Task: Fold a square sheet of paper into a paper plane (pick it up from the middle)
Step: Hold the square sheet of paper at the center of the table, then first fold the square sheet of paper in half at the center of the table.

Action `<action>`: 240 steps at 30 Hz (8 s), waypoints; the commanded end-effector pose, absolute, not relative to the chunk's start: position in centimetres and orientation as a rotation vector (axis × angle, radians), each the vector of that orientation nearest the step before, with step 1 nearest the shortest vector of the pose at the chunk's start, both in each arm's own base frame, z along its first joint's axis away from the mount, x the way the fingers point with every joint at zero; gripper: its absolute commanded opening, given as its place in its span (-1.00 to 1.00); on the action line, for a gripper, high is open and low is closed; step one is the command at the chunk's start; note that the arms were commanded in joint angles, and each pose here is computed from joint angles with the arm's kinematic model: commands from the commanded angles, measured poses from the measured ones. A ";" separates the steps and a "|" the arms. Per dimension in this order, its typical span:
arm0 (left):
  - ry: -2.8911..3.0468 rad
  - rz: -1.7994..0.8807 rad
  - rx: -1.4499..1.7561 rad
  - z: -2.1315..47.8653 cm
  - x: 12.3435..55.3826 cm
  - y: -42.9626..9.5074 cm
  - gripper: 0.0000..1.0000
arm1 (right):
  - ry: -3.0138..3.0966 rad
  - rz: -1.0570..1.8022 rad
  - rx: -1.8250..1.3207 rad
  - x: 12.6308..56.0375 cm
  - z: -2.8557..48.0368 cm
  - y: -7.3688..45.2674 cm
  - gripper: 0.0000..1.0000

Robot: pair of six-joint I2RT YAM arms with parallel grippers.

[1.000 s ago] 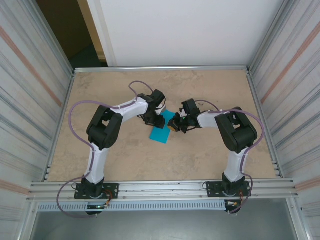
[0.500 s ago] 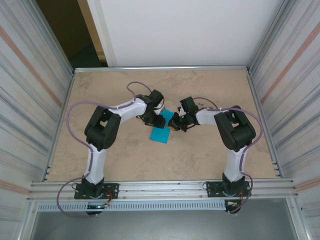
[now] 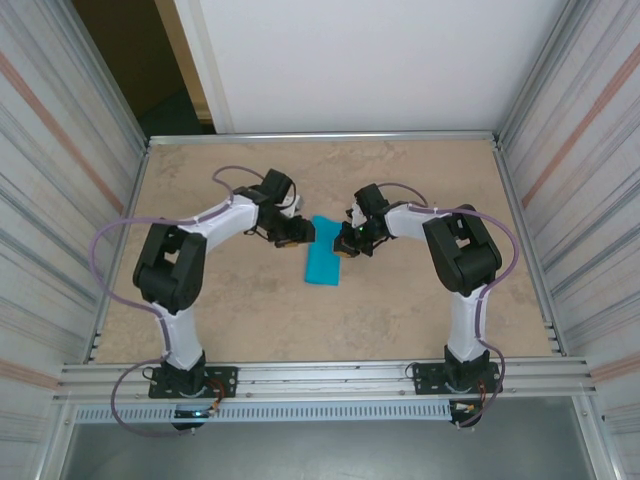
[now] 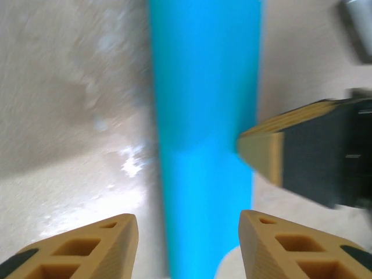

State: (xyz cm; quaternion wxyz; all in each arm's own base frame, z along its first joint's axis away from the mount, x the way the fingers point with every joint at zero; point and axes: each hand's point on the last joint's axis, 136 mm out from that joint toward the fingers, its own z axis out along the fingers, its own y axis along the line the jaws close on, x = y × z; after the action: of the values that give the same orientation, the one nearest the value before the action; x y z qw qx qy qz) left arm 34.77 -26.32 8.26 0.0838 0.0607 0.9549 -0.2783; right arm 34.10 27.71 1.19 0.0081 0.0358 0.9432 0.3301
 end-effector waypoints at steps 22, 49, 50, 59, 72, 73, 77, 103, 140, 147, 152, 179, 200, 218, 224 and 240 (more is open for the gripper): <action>2.975 -1.074 0.272 5.3 33.1 -32.3 -0.72 | 3.267 0.619 0.246 29.1 -6.4 22.6 -0.98; 3.025 -1.032 0.060 0.1 32.8 -24.3 -0.76 | 3.364 0.413 0.235 27.2 -8.9 19.2 -0.99; 3.023 -1.024 0.039 0.2 32.8 -23.6 -0.76 | 3.364 0.413 0.235 27.2 -8.9 19.1 -0.99; 2.843 -1.120 0.065 5.6 34.3 -23.5 -0.75 | 3.362 0.415 0.224 27.4 -8.7 19.1 -0.99; 2.788 -1.277 0.167 4.1 35.6 -31.3 -0.70 | 3.366 0.410 0.225 27.2 -8.9 19.0 -0.99; 2.801 -1.270 0.158 3.6 35.7 -31.2 -0.70 | 3.366 0.409 0.223 27.2 -8.9 18.9 -0.99; 2.837 -1.212 0.110 1.5 36.0 -29.6 -0.70 | 3.367 0.468 0.271 27.1 -9.0 18.8 -0.99; 2.687 -1.329 0.134 4.9 37.9 -30.7 -0.70 | 3.381 0.418 0.273 27.0 -9.4 17.8 -0.98; 2.679 -1.226 0.132 3.0 41.2 -29.3 -0.70 | 3.388 0.327 0.240 26.8 -10.0 16.7 -0.98; 2.780 -1.030 -0.031 0.5 42.9 -26.5 -0.70 | 3.388 0.275 0.228 26.7 -10.2 16.3 -0.98; 2.833 -0.935 -0.196 -0.3 44.0 -23.4 -0.67 | 3.390 0.243 0.218 26.7 -10.2 15.9 -0.98; 2.790 -1.247 0.042 5.7 38.5 -29.1 -0.70 | 3.324 0.373 -0.128 30.6 -6.3 19.0 -0.97; 2.842 -1.349 0.068 4.7 32.4 -31.0 -0.74 | 3.329 0.371 -0.140 31.6 -6.5 18.8 -0.97; 3.006 -1.034 0.080 0.8 27.9 -26.9 -0.75 | 3.346 0.322 -0.072 31.2 -7.2 17.7 -0.97; 2.943 -1.003 0.129 2.4 27.6 -26.1 -0.75 | 3.351 0.310 -0.065 30.9 -7.2 17.4 -0.97; 2.839 -1.139 0.278 4.7 29.6 -31.9 -0.74 | 3.359 0.336 -0.034 30.6 -7.8 17.5 -0.97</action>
State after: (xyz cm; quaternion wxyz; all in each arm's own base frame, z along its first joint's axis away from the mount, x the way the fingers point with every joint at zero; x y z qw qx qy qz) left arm 30.39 -31.56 5.35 0.0518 0.0796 0.9214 -0.3768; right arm 34.80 25.57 0.69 -0.0303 -0.0664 0.9557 0.2853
